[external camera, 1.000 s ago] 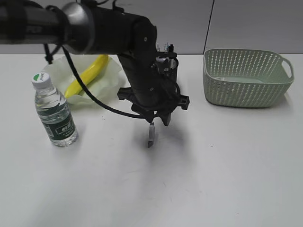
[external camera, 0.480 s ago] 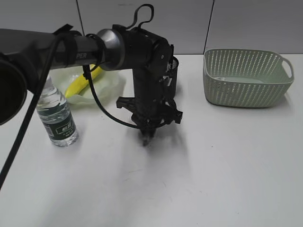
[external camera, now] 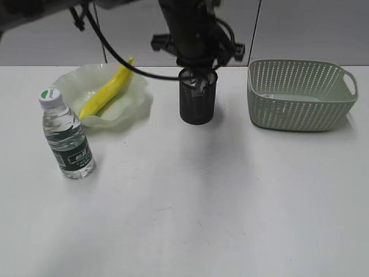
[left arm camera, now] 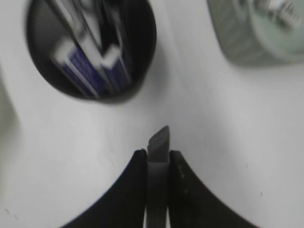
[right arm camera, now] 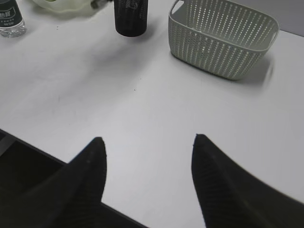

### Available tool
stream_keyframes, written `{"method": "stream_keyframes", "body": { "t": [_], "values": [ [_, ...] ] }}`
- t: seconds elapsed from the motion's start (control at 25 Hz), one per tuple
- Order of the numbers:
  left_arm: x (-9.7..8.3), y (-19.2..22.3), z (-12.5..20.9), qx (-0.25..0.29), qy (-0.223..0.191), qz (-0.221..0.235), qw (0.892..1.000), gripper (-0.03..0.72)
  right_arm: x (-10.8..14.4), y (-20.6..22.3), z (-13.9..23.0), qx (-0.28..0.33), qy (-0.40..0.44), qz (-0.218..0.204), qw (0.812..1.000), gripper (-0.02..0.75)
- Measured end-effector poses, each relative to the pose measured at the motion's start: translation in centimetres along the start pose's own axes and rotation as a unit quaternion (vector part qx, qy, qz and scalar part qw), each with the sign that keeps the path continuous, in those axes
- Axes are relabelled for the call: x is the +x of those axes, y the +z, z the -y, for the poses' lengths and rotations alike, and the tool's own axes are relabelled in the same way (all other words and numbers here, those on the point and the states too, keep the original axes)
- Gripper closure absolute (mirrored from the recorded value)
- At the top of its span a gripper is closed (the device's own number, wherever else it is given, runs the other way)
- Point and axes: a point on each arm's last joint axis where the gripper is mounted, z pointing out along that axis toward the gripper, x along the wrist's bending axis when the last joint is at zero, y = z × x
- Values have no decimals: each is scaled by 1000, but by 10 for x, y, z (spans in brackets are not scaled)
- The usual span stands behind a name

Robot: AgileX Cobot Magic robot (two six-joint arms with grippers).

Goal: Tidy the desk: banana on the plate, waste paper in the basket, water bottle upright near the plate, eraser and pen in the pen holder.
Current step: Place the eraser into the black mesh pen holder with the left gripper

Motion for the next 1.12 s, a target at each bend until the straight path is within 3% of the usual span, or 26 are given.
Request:
{"method": "stream_keyframes", "body": {
  "t": [0.16, 0.36, 0.68, 0.8, 0.96, 1.12],
  "values": [
    [15, -26, -33, -128, 15, -14, 992, 609, 0, 0, 0, 0, 0, 0, 1000, 281],
    [35, -9, -50, -179, -25, 27, 983, 609, 0, 0, 0, 0, 0, 0, 1000, 281],
    [42, 52, -39, -132, -59, 45, 988, 596, 0, 0, 0, -1, 0, 0, 1000, 281],
    [42, 57, -38, -128, -59, 44, 989, 510, 0, 0, 0, -1, 0, 0, 1000, 281],
    [42, 57, -38, -131, -54, 39, 989, 338, 0, 0, 0, -1, 0, 0, 1000, 281],
    [43, 38, -41, -131, -51, 33, 989, 294, 0, 0, 0, -1, 0, 0, 1000, 281]
  ]
}}
